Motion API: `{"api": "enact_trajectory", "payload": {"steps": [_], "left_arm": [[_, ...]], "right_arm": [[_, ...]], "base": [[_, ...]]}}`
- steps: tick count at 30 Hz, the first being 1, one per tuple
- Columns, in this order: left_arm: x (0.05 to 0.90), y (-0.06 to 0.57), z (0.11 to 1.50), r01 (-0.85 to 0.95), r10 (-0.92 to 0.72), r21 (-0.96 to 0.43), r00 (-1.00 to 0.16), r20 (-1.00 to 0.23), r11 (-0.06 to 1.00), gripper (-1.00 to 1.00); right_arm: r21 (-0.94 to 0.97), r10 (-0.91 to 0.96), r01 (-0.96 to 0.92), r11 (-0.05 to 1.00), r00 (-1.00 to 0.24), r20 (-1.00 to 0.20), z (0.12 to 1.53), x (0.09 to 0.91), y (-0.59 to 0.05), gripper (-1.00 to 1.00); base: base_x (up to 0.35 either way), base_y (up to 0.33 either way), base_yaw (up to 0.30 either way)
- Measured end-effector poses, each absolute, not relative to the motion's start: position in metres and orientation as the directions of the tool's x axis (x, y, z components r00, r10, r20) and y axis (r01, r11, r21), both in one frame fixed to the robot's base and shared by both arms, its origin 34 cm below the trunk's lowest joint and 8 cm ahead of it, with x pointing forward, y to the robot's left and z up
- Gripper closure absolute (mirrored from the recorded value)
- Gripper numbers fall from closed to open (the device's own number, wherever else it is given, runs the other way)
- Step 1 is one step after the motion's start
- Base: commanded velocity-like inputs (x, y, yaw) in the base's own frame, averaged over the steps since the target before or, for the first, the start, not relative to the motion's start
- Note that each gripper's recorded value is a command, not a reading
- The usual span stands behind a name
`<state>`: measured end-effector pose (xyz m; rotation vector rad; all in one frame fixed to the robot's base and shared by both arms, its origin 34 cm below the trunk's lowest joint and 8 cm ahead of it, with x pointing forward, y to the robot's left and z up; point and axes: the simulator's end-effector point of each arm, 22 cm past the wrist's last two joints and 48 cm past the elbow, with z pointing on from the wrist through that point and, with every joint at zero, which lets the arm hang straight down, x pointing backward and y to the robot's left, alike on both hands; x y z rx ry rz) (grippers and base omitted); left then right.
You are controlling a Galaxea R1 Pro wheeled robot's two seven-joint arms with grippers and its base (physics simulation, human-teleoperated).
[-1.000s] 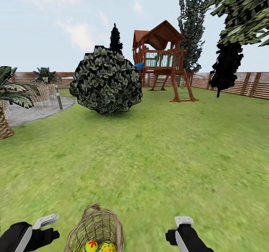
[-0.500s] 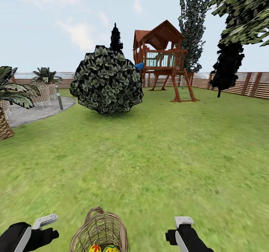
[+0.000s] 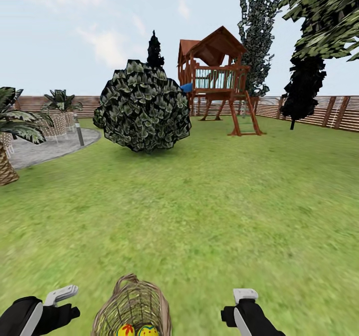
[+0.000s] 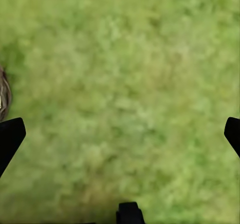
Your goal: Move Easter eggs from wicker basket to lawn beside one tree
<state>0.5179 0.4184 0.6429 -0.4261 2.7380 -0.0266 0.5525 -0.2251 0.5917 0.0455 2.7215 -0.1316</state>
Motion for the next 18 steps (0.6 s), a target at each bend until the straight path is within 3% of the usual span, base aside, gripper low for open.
{"api": "enact_trajectory", "payload": {"steps": [18], "left_arm": [[0.515, 0.417, 0.61, -0.289, -0.296, -0.075, -0.887, -0.353, 0.954, -1.0]], "right_arm": [[-0.086, 0.012, 0.051, 0.995, -0.914, -0.406, 0.559, 0.55, -0.225, -1.0]], "base": [[0.0, 0.0, 0.0]]}}
